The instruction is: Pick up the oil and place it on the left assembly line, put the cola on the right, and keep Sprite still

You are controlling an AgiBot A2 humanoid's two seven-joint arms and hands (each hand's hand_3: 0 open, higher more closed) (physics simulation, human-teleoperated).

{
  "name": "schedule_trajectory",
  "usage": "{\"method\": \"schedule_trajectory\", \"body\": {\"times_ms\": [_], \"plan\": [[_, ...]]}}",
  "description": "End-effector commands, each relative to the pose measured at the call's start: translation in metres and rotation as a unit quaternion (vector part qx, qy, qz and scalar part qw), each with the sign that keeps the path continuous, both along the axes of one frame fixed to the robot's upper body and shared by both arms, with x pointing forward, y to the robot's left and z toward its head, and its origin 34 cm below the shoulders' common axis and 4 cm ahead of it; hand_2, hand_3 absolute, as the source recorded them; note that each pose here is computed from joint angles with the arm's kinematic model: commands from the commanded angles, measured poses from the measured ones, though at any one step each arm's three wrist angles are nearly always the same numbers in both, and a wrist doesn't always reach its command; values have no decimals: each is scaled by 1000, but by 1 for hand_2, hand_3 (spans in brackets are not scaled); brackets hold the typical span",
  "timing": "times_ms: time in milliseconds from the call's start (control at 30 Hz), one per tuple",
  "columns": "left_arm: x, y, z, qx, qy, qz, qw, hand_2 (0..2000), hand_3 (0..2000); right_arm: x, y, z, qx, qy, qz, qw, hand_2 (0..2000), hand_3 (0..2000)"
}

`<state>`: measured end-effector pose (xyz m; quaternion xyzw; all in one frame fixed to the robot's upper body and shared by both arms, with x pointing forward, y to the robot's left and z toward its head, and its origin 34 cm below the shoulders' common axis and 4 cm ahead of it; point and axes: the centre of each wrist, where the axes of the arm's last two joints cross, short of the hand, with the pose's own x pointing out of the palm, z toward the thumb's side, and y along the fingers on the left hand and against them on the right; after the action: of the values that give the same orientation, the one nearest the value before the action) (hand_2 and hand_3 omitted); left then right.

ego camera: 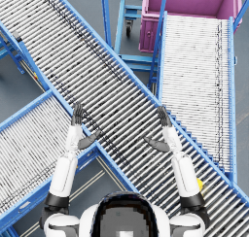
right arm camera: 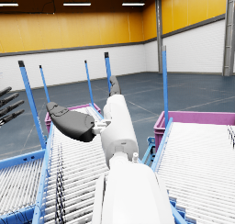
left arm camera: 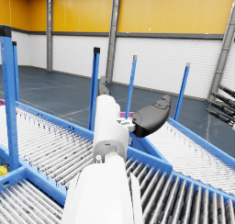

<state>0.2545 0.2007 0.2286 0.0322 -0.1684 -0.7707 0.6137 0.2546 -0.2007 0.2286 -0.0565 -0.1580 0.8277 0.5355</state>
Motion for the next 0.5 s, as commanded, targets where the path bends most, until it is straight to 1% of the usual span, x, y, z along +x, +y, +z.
{"method": "schedule_trajectory", "body": {"times_ms": [33,200,233,333,400,500], "plan": [[0,0,0,0,0,0,1000,0,0,0,0,0,0,0,0,1000,0,0],[0,0,0,0,0,0,1000,0,0,0,0,0,0,0,0,1000,0,0],[1,-6,-6,4,12,-10,1000,0,0,1,6,-6,-4,12,10,1000,0,0],[4,2,1,-6,-39,-16,999,0,0,1,8,7,34,-35,-20,999,0,0],[4,5,9,-14,-65,-15,998,0,0,2,5,12,49,-50,-37,997,0,0],[4,13,23,-27,-98,-2,995,0,0,1,5,23,65,-73,-45,994,0,0]]}}
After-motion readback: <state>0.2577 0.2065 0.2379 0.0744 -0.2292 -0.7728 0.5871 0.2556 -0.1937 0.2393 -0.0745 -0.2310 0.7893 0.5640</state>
